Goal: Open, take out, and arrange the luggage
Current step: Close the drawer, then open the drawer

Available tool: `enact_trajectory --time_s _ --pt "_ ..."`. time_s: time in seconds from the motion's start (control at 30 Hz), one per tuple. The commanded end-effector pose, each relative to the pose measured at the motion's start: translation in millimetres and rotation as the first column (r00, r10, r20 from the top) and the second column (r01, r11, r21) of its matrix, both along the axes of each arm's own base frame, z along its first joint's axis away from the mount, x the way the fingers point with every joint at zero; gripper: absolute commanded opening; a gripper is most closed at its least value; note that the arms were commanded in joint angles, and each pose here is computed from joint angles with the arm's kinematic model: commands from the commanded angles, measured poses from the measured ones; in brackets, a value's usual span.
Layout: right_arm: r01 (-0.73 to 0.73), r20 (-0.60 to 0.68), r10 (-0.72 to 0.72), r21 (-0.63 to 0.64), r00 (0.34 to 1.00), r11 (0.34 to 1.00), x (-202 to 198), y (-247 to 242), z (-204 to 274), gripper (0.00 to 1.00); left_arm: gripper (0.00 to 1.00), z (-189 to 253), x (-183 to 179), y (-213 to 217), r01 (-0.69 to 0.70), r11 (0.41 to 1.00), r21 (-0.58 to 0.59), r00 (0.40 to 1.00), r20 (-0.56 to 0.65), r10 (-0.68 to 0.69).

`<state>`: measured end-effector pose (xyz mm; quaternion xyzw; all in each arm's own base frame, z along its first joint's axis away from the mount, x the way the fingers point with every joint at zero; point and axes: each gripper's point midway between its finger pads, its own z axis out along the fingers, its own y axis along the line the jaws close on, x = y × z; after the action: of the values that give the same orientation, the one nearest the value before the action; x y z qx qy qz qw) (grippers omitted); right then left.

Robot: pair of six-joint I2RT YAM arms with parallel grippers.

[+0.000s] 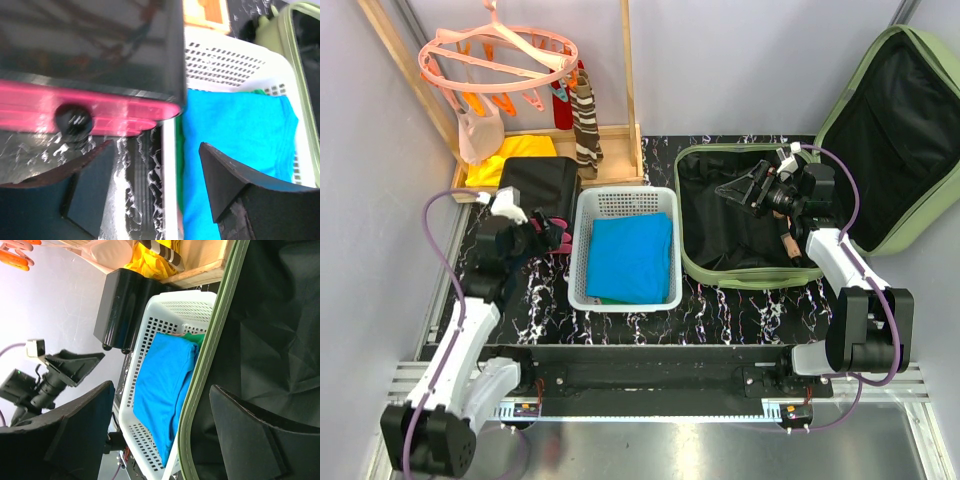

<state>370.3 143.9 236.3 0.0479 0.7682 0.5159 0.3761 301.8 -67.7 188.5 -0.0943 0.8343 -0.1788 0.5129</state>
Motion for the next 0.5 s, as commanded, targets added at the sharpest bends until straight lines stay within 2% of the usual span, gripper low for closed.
enact_trajectory --time_s 0.0,0.27,0.3,0.47 --pt "-0.029 0.053 0.029 -0.001 0.998 1.0 -1.7 3.3 9.6 0.86 0.73 -22.1 -9.8 30.8 -0.197 0.98 0.017 0.98 0.008 0.197" --pt "-0.056 0.069 0.055 0.005 0.996 0.998 -9.3 5.8 14.9 0.85 0.72 -43.5 2.6 58.4 -0.372 0.928 -0.005 0.924 0.089 0.371" --pt "-0.054 0.073 0.054 0.003 0.996 0.999 -11.4 5.7 17.2 0.85 0.72 -35.3 8.6 60.4 -0.38 0.925 -0.021 0.915 0.138 0.379" --pt "-0.059 0.08 0.059 -0.008 0.995 0.998 -16.4 5.6 19.2 0.83 0.66 -52.7 21.4 60.6 -0.367 0.93 0.002 0.922 0.133 0.364"
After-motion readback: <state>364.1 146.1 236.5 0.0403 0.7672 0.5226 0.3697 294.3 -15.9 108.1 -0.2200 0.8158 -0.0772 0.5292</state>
